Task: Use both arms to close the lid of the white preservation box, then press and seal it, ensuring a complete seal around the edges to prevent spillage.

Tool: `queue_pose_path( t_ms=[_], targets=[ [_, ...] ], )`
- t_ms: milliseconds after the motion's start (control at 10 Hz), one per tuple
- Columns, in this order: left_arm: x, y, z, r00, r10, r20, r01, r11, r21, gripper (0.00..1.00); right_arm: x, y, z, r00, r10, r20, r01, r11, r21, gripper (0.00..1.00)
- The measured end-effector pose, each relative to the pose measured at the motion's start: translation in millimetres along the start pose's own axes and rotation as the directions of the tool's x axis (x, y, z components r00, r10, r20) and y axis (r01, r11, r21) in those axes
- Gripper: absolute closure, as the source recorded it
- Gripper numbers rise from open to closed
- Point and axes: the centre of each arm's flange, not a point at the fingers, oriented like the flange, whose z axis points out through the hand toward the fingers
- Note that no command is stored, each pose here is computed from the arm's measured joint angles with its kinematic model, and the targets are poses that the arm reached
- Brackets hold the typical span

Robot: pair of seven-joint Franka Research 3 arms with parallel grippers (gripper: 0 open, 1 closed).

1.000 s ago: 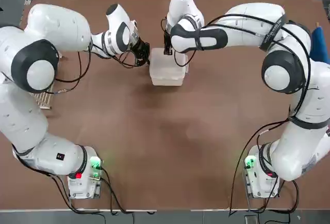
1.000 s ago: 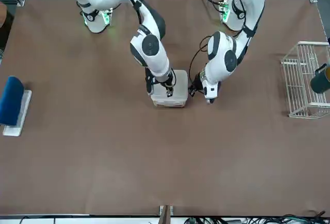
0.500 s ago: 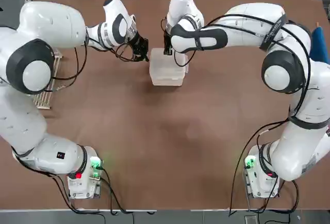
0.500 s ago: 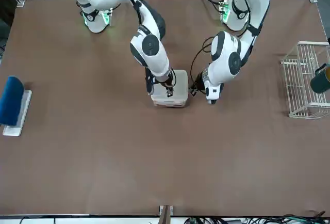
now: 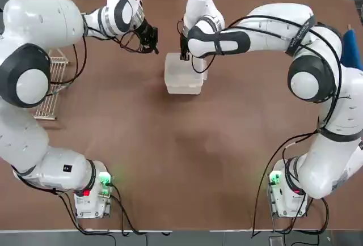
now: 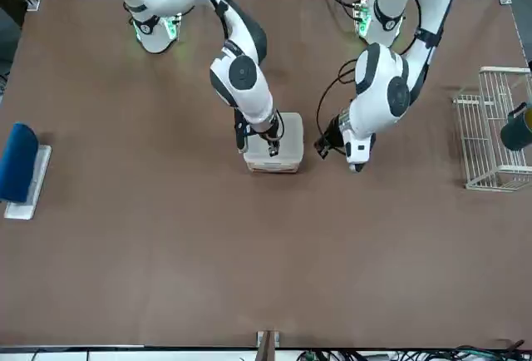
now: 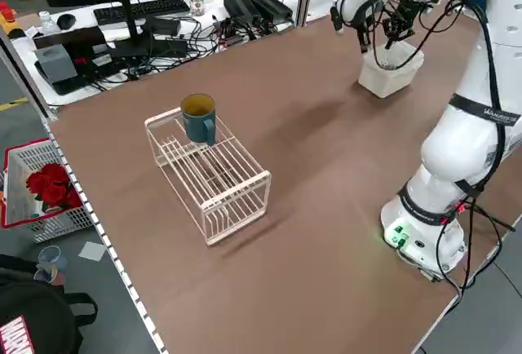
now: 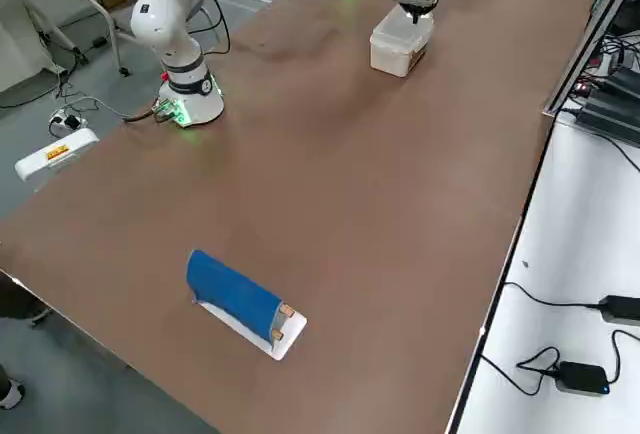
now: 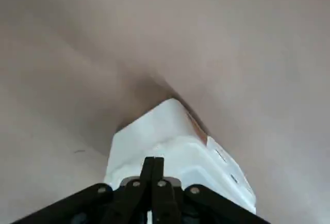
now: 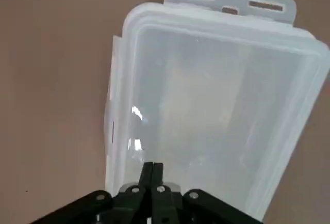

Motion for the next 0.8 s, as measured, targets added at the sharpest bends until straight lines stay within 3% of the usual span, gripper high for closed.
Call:
queue_pose_path(
  t_ms=[500,800],
  targets=[
    [-40,11,6,0.997,0.014,-0.081,-0.012,0.999,0.031,0.99,49,-20,-56,0.988,-0.116,-0.107,0.106,0.99,-0.095,0.99],
    [-91,41,-14,0.992,0.012,-0.124,-0.015,1.0,-0.019,0.99,119,-39,-84,0.974,-0.207,-0.088,0.191,0.968,-0.164,0.99]
  ],
)
